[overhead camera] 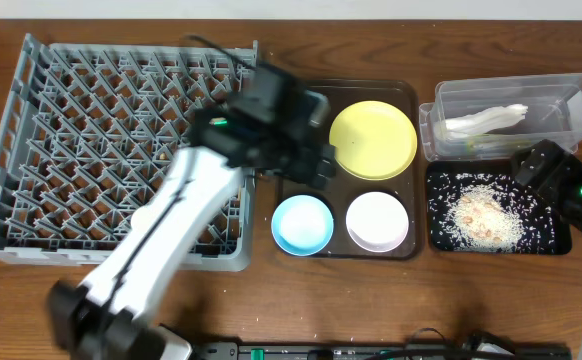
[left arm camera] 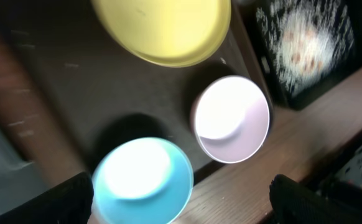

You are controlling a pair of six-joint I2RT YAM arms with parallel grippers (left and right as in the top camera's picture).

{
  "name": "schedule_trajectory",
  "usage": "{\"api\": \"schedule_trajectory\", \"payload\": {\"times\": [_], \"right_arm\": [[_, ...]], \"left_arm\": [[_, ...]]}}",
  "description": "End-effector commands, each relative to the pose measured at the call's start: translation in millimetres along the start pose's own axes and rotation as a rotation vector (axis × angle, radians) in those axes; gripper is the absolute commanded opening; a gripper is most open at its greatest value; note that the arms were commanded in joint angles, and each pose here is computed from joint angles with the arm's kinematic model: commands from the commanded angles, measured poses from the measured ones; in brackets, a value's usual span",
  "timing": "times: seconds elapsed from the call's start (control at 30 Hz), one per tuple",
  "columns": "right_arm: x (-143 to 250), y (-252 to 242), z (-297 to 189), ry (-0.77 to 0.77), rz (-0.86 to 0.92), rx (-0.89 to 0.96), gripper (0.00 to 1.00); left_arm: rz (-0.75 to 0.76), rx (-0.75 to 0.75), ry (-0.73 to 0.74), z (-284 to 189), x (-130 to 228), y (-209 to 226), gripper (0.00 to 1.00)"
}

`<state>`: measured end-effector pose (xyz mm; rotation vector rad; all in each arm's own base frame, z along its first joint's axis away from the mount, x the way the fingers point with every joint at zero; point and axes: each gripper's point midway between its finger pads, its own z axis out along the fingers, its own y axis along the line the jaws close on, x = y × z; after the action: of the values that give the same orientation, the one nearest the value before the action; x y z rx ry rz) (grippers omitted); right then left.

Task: Sort waste into correct bins and load items into the dishwasher
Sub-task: 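Grasp the rim of the pink-white bowl with the left gripper, then carry the pink-white bowl left and set it in the dish rack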

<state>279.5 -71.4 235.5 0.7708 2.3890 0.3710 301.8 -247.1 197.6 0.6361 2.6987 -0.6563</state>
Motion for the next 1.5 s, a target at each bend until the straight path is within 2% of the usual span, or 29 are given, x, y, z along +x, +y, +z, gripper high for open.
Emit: {"api": "schedule_trajectory", "payload": {"times": [0.0, 0.1, 0.13, 0.17, 0.2, 0.27, 0.4, 0.5, 0.63, 0.8, 0.9, 1.07, 1.17, 1.27, 1.37, 1.4, 1.47], "right_arm": [[-2.6, -3.1, -1.6, -0.009, 0.014, 0.013, 0.99], [-2.6, -3.1, -1.6, -0.009, 0.014, 0.013, 0.99], [-2.6, -3.1, -1.6, -0.009, 0.014, 0.013, 0.99], [-2.6, -3.1, -1.6, -0.009, 0.014, 0.013, 0.99], [-2.6, -3.1, -1.6, -0.009, 0.014, 0.013, 0.99], [-2.6, -3.1, -1.6, -0.009, 0.014, 0.013, 0.99], [-2.6, -3.1, -1.6, -0.009, 0.014, 0.013, 0.99], [-2.6, -3.1, -1.6, -0.009, 0.014, 0.013, 0.99], [-2.6, -3.1, -1.6, -0.009, 0.014, 0.013, 0.99], [-2.6, -3.1, -1.6, -0.009, 0.014, 0.013, 0.99], [-2.6, -3.1, -1.6, -0.009, 0.014, 0.013, 0.99], [-2.6, -3.1, -1.6, -0.009, 0.014, 0.013, 0.99], [-2.6, -3.1, -1.6, -0.009, 0.014, 0.013, 0.99], [-2.6, -3.1, -1.6, -0.009, 0.014, 0.013, 0.99], [-2.6, -3.1, -1.6, -0.009, 0.014, 0.013, 0.99], [-2.6, -3.1, -1.6, -0.009, 0.014, 0.013, 0.99], [-2.6, -3.1, -1.6, -0.009, 0.014, 0.013, 0.99]], "left_arm": [[0.061, 0.002, 0.098, 44.2, 10.6, -19.2, 0.92], [0.104, -0.045, 0.147, 76.6, 18.0, -22.7, 0.91], [0.119, -0.056, 0.158, 86.1, 19.9, -24.5, 0.88], [0.13, -0.057, 0.166, 93.7, 21.7, -27.2, 0.8], [0.141, -0.056, 0.173, 100.5, 23.3, -30.1, 0.77], [0.167, -0.087, 0.181, 115.9, 25.4, -30.7, 0.77], [0.21, -0.248, 0.188, 143.3, 26.9, -8.5, 0.76], [0.206, -0.242, 0.218, 161.7, 33.3, -5.1, 0.68], [0.196, -0.207, 0.259, 184.9, 43.1, -4.0, 0.46], [0.189, -0.166, 0.282, 196.4, 49.2, -8.2, 0.08], [0.188, -0.155, 0.277, 192.9, 47.9, -11.3, 0.07], [0.198, -0.15, 0.207, 151.1, 24.6, -26.5, 0.07], [0.199, -0.238, 0.107, 106.3, -0.8, -19.1, 0.07], [0.18, -0.463, -0.031, 44.2, -26.6, 18.5, 0.08], [0.127, -0.807, -0.167, -32.8, -45.6, 76.0, 0.08], [0.091, -1.003, -0.219, -73.7, -50.7, 106.0, 0.08], [0.036, -1.208, -0.252, -115.1, -51.6, 138.4, 0.07]]}}
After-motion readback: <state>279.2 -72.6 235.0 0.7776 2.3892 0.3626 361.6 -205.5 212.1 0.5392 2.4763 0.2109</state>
